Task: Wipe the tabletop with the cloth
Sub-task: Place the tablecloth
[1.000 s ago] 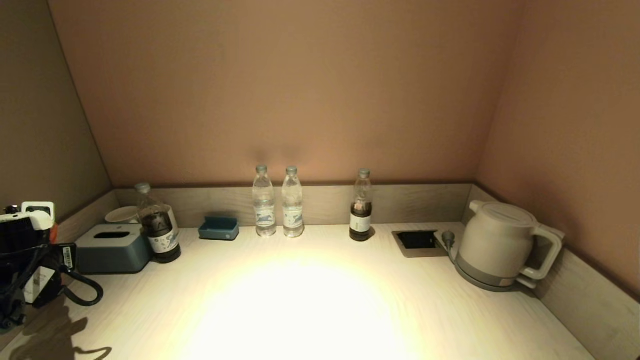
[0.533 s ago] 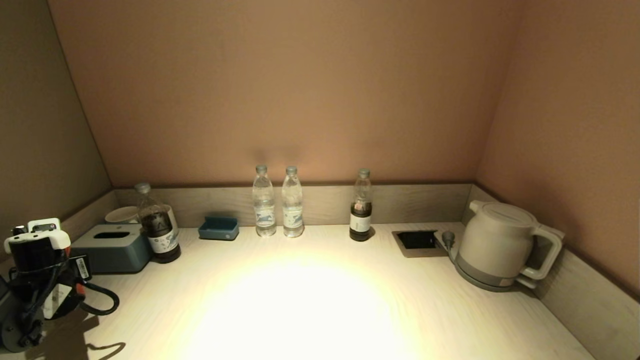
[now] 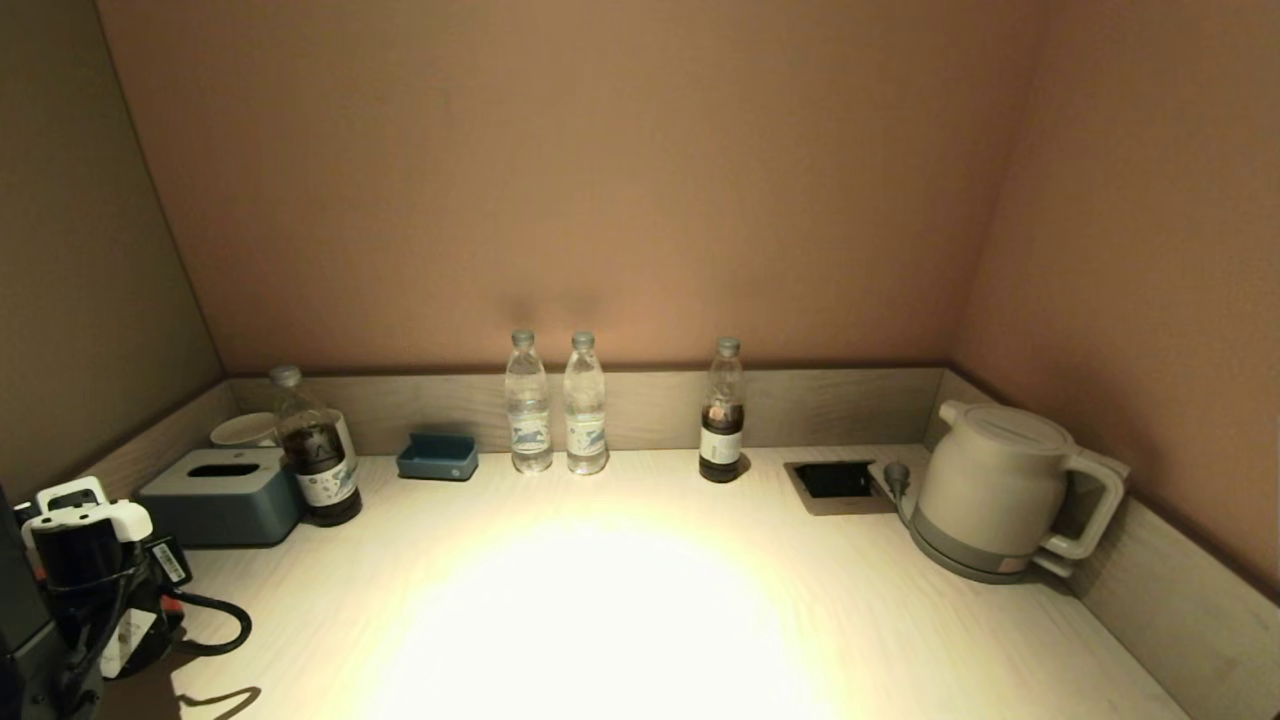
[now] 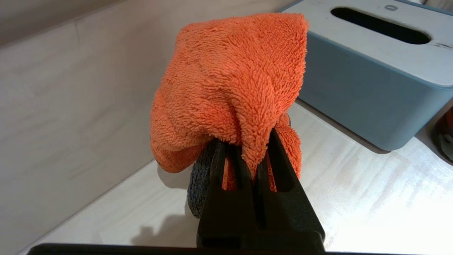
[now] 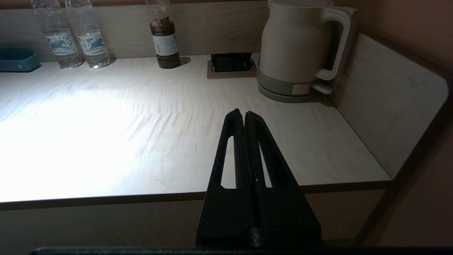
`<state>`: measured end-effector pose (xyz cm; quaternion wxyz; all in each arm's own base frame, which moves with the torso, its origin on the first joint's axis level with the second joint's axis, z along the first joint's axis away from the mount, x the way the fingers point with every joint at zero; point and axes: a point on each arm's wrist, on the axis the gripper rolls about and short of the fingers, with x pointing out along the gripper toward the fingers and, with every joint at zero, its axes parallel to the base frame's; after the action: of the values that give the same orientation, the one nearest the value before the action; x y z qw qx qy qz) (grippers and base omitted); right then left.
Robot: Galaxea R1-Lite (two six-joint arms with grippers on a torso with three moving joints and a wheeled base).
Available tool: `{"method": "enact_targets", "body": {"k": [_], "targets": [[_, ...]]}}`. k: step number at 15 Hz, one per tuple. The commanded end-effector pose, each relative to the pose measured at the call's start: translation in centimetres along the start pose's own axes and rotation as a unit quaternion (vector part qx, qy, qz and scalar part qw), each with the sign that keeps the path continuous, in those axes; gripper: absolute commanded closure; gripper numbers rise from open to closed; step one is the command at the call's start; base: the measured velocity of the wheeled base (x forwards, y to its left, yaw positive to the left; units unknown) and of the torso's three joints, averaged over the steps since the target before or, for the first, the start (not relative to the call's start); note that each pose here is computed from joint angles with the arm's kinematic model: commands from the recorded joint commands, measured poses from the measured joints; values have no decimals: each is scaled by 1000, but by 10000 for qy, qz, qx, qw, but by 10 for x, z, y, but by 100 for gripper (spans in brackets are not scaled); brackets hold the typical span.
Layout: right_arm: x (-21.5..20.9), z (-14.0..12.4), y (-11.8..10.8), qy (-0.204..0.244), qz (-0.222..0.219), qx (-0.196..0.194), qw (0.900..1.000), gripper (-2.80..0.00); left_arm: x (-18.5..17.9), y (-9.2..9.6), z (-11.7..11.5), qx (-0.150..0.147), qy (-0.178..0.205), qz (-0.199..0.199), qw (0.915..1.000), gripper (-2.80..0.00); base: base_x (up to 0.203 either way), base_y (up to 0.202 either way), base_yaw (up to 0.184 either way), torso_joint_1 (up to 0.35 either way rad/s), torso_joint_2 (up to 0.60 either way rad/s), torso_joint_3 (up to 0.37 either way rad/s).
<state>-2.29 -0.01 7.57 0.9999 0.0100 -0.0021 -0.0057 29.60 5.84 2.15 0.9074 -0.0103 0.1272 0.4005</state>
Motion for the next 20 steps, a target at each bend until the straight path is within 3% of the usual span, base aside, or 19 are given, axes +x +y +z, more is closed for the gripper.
{"method": "enact_targets", "body": {"k": [1, 19, 20], "targets": [[0, 0, 0, 5, -4, 0, 10000, 0, 0, 0, 2, -174, -152, 4, 9997, 0, 0, 0, 0, 0, 0, 0], [0, 0, 0, 5, 3, -8, 10000, 0, 21, -5, -5, -172, -167, 121, 9996, 0, 0, 0, 0, 0, 0, 0], [0, 0, 0, 5, -4, -5, 10000, 0, 21, -5, -5, -170, -165, 121, 9996, -280, 0, 0, 0, 0, 0, 0]]}}
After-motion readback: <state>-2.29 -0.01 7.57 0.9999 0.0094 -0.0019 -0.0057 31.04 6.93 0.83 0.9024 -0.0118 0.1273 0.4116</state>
